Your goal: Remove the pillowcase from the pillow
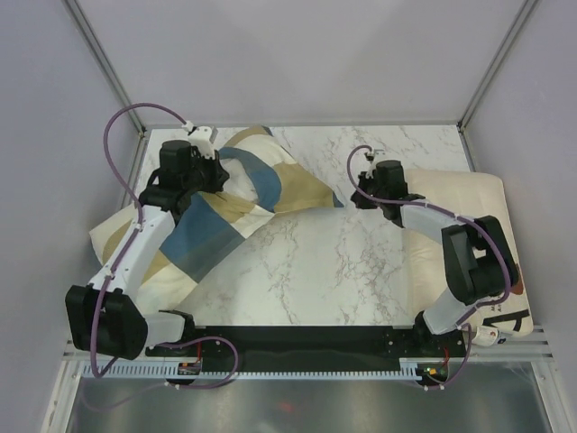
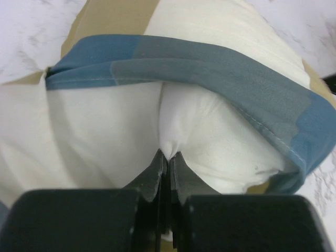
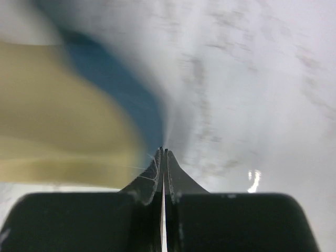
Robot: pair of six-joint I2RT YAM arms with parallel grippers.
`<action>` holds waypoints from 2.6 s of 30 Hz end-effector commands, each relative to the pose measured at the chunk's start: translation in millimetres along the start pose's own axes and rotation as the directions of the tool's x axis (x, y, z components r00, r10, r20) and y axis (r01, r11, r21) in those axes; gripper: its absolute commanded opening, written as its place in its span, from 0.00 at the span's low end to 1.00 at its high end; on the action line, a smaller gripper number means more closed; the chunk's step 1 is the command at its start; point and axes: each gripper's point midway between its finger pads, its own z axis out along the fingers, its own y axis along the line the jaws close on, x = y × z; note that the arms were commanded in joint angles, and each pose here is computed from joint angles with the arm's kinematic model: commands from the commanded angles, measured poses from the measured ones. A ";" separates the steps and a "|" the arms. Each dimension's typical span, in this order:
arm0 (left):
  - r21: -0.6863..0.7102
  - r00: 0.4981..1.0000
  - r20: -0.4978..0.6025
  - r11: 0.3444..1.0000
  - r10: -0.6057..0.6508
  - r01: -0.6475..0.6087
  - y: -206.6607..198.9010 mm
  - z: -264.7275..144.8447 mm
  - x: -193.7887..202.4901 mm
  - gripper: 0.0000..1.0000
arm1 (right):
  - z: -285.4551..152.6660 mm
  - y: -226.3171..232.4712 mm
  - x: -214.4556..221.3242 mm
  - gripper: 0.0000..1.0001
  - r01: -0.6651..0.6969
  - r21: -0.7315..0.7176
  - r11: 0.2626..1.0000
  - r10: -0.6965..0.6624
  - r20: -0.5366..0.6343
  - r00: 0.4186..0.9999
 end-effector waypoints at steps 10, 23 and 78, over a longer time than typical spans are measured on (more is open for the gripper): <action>-0.090 0.996 0.079 0.996 0.027 -0.020 9.5 -11.6 -25.7 0.02 | -41.6 7.6 -4.3 0.41 0.042 0.091 0.995 -0.036 -0.073 0.997; -0.070 0.997 0.070 0.997 0.026 -0.021 3.4 -11.7 -25.6 0.02 | -125.8 260.8 -108.5 0.80 0.197 -0.200 0.960 -0.102 0.406 0.908; -0.257 0.990 0.134 0.966 0.050 -0.014 32.1 -33.2 -38.0 0.02 | -67.4 31.7 -35.7 0.00 0.180 0.654 0.735 -0.295 0.070 0.953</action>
